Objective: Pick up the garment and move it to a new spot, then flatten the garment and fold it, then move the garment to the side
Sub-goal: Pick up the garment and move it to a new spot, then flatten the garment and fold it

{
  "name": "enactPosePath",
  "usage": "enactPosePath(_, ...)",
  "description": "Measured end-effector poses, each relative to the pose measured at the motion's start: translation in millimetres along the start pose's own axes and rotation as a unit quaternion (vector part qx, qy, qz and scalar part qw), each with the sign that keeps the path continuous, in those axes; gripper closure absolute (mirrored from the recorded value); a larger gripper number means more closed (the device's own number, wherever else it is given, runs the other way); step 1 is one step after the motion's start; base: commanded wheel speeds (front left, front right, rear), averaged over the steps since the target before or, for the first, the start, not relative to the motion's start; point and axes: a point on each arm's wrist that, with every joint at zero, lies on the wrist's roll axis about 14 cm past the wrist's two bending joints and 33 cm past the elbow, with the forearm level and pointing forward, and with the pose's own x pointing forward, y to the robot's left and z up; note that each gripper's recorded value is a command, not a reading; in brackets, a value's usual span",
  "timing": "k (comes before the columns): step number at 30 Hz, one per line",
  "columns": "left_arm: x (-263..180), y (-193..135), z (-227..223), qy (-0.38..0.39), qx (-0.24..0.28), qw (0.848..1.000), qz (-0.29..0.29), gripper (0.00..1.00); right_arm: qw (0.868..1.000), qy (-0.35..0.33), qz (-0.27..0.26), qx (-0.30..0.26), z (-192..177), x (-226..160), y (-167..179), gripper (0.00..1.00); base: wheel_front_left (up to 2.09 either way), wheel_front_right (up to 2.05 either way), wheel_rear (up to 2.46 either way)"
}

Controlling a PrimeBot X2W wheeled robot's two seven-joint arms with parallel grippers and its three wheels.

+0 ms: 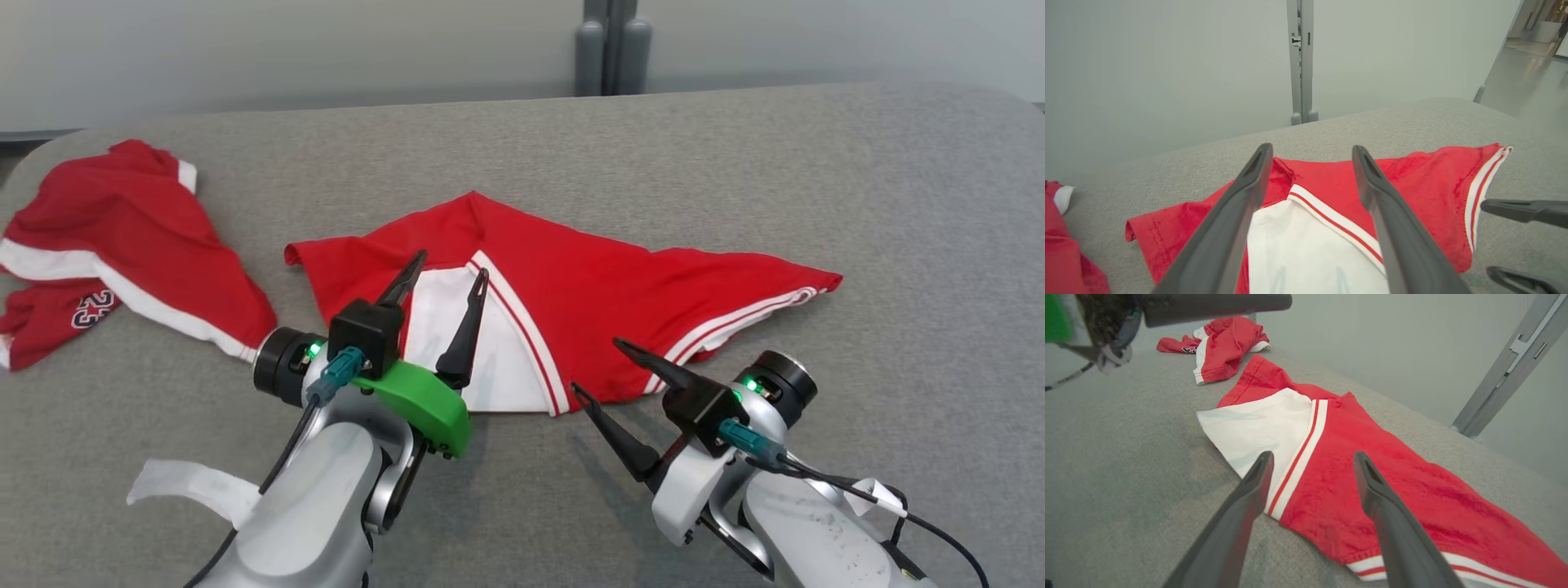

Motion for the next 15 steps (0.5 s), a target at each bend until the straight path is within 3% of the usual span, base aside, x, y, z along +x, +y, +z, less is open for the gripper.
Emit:
enactPosePath(6, -23.5, 24.6, 3.5, -0.009, 0.007, 0.999, 0.043, 0.00, 0.998, 0.022, 0.065, -0.009, -14.0, 19.1, 30.0, 0.00, 0.00, 0.00, 0.00)
enactPosePath(15, -46.4, 58.2, 16.3, -0.030, 0.013, 0.994, 0.100, 0.00, 0.984, 0.035, 0.168, -0.057, -24.1, 52.8, 72.8, 0.00, 0.00, 0.00, 0.00)
